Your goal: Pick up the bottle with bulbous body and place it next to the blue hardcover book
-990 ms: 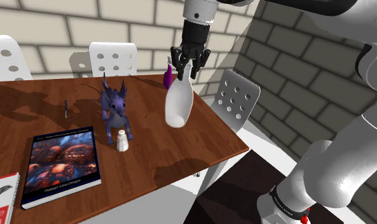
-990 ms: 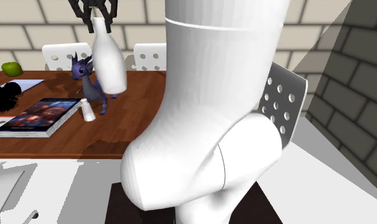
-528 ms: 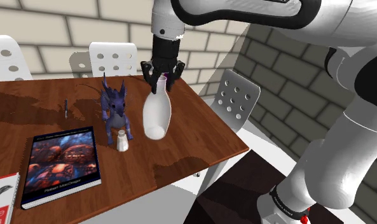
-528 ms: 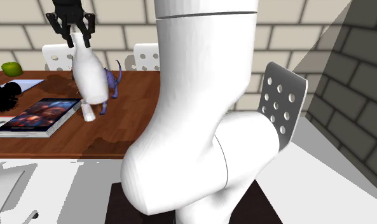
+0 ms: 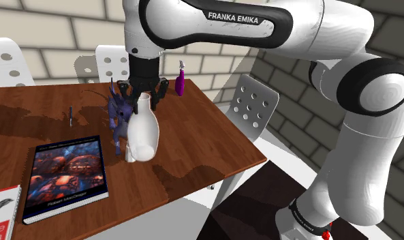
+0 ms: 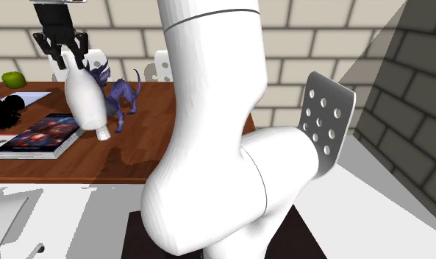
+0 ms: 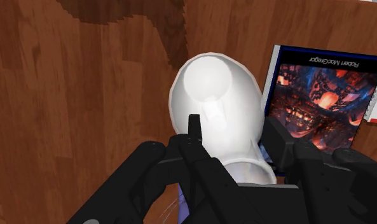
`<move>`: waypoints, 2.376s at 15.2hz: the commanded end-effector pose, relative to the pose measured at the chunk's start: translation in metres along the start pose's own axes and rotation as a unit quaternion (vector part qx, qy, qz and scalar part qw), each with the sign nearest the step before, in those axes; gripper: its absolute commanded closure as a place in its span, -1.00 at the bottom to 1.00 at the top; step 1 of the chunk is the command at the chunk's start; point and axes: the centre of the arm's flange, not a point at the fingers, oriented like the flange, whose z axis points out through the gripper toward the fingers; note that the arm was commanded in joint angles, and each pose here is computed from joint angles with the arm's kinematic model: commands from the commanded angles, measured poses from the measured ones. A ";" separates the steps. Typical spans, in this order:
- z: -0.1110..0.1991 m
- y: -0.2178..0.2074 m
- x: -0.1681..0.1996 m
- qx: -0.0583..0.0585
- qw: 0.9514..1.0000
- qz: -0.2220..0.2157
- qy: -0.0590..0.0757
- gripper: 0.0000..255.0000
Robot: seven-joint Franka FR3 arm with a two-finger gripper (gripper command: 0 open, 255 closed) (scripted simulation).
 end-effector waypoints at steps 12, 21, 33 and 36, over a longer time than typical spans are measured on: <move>0.068 -0.003 0.002 0.000 1.000 0.000 0.001 1.00; 0.096 -0.003 0.003 0.000 1.000 0.000 0.001 1.00; 0.057 -0.003 0.003 0.000 1.000 0.000 0.001 -1.00; 0.046 -0.003 0.003 0.000 1.000 0.000 0.001 -1.00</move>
